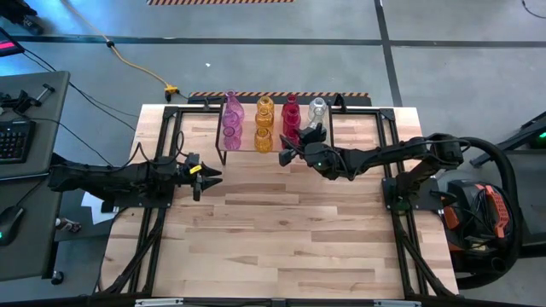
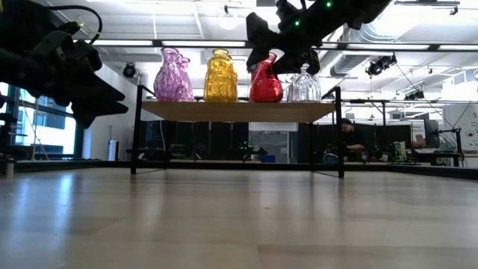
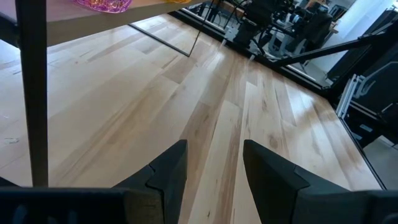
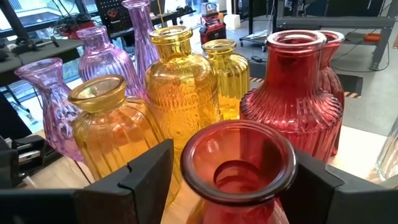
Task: Sort vases onto shelf
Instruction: Put the red vase on the shelf aligned with the other red vases
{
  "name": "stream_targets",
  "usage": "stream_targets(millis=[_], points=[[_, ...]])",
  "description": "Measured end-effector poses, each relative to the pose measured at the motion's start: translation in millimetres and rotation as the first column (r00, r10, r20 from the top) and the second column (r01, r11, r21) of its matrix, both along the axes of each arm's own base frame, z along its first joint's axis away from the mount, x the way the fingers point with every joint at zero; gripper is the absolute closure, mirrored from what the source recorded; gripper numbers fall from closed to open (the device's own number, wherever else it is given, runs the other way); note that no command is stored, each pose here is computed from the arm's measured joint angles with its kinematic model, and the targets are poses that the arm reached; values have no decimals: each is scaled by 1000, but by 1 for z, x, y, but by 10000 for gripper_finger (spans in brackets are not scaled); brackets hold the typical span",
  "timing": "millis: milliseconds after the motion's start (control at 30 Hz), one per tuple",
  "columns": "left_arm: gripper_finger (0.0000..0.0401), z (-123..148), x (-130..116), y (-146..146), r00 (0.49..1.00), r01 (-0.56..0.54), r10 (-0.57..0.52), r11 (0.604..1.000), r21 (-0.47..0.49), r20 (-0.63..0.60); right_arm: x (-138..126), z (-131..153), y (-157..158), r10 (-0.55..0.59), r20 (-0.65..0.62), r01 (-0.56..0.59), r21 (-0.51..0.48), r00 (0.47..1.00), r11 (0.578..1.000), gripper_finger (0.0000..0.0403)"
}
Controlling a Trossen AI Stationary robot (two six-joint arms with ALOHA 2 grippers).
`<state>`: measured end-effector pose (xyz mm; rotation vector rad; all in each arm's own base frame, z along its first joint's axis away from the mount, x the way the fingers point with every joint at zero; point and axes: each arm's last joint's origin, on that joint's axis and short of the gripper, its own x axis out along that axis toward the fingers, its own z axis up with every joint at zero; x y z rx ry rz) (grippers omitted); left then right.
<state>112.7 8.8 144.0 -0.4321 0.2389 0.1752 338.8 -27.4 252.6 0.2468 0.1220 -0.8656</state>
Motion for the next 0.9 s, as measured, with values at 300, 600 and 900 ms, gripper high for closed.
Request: stream_targets(millis=[300, 600, 900], points=[[254, 0, 0, 0, 1000, 0, 0, 1000, 0, 0, 0, 0, 11, -25, 13, 25, -6, 1000, 1000, 158], [254, 0, 0, 0, 1000, 0, 0, 1000, 0, 0, -2, 2, 16, -67, 15, 68, -25, 998, 997, 158], [254, 0, 0, 0, 1000, 0, 0, 1000, 0, 0, -4, -1, 18, -83, 22, 83, 7, 996, 997, 159]])
